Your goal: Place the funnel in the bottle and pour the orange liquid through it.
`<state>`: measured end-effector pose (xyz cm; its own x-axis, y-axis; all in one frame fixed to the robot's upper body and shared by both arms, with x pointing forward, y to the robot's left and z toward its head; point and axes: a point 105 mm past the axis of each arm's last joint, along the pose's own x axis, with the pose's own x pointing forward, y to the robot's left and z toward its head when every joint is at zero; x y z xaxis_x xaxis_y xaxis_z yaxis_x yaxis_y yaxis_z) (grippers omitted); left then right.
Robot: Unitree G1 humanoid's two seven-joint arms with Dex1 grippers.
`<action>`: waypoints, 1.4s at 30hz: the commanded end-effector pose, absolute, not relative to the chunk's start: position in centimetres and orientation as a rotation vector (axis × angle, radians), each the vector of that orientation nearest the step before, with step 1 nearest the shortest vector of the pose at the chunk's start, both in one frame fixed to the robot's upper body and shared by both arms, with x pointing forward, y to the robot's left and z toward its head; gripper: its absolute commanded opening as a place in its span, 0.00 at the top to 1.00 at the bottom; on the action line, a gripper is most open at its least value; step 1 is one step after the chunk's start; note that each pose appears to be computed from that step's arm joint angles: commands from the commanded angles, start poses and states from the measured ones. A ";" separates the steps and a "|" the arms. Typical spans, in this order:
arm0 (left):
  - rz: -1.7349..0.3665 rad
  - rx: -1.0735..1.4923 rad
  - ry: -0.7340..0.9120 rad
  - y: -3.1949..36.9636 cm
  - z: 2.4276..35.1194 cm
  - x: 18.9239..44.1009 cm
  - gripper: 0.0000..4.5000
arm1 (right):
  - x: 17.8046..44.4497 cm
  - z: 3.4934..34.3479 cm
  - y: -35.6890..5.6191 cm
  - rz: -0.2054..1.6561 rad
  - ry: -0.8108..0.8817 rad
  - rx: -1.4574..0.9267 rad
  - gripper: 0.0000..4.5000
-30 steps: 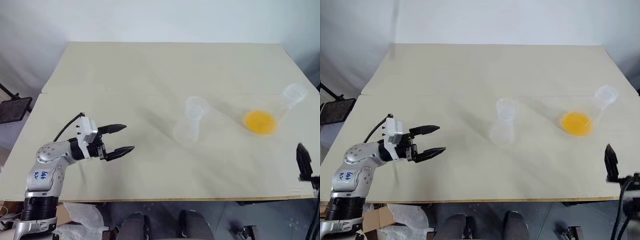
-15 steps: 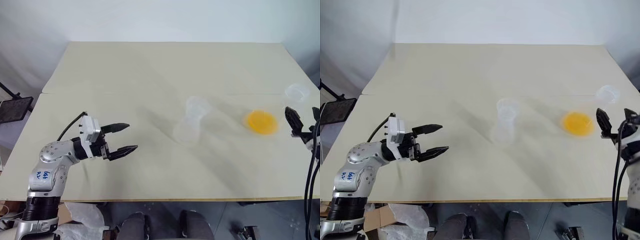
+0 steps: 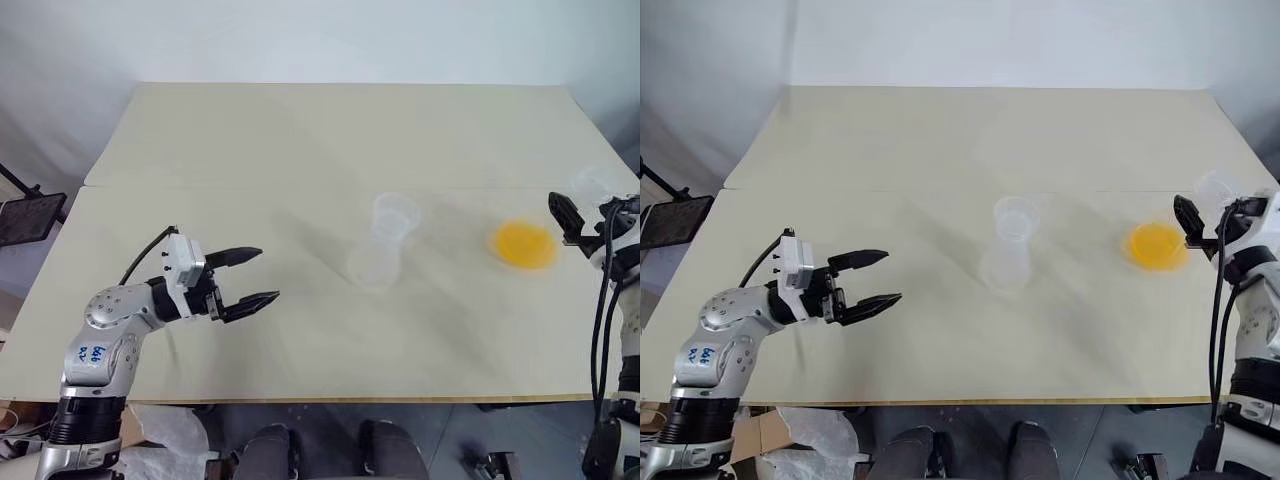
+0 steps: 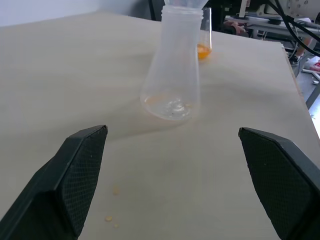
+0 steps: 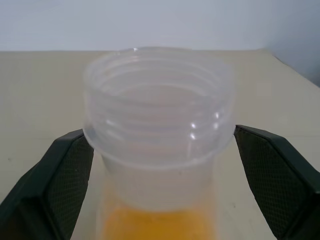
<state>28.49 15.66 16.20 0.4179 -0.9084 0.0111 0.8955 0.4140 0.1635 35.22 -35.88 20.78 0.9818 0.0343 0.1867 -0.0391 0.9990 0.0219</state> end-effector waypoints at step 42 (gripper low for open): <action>-1.215 0.057 -0.268 10.5 18.6 29.3 0.00 | 32.3 27.2 -16.7 0.386 -0.625 -1.083 0.46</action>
<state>29.57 10.86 17.89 0.3421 -0.9285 0.1448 0.9177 0.3632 0.1607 33.08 -17.16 26.25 0.7912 0.5586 0.2490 -0.0572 0.4729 -0.8793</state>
